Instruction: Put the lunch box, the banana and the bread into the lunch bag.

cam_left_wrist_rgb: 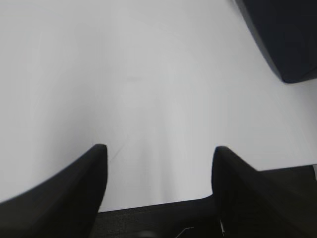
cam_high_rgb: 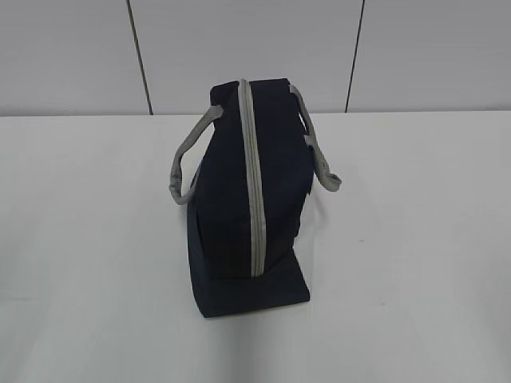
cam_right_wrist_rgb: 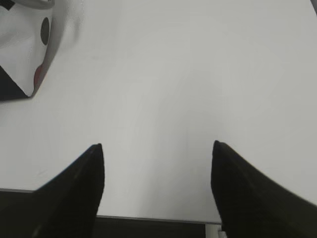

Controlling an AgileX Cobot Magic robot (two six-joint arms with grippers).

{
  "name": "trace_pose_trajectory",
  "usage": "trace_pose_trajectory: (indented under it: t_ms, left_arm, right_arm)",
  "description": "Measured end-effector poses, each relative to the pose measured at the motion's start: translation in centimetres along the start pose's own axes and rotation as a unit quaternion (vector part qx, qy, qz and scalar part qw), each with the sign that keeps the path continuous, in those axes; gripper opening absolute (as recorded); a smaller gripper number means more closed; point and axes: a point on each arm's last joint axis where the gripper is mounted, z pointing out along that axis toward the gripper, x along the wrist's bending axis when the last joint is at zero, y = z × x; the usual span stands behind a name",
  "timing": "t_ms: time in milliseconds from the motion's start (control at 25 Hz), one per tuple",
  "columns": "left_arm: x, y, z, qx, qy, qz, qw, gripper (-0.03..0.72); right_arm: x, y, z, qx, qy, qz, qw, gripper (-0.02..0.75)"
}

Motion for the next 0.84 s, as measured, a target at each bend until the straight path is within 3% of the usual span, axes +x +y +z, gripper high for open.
trace_pose_trajectory:
  t_ms: [600,840]
  left_arm:
    - [0.2,-3.0,-3.8,-0.142,-0.001,-0.006,0.99,0.456]
    - [0.2,-3.5,-4.0,-0.149,-0.001,-0.006,0.989,0.456]
  right_arm:
    - [0.0,-0.2,-0.2,-0.008,0.0,0.0,1.0,0.516]
    - [0.0,-0.2,-0.2,-0.009,0.0,0.0,1.0,0.516]
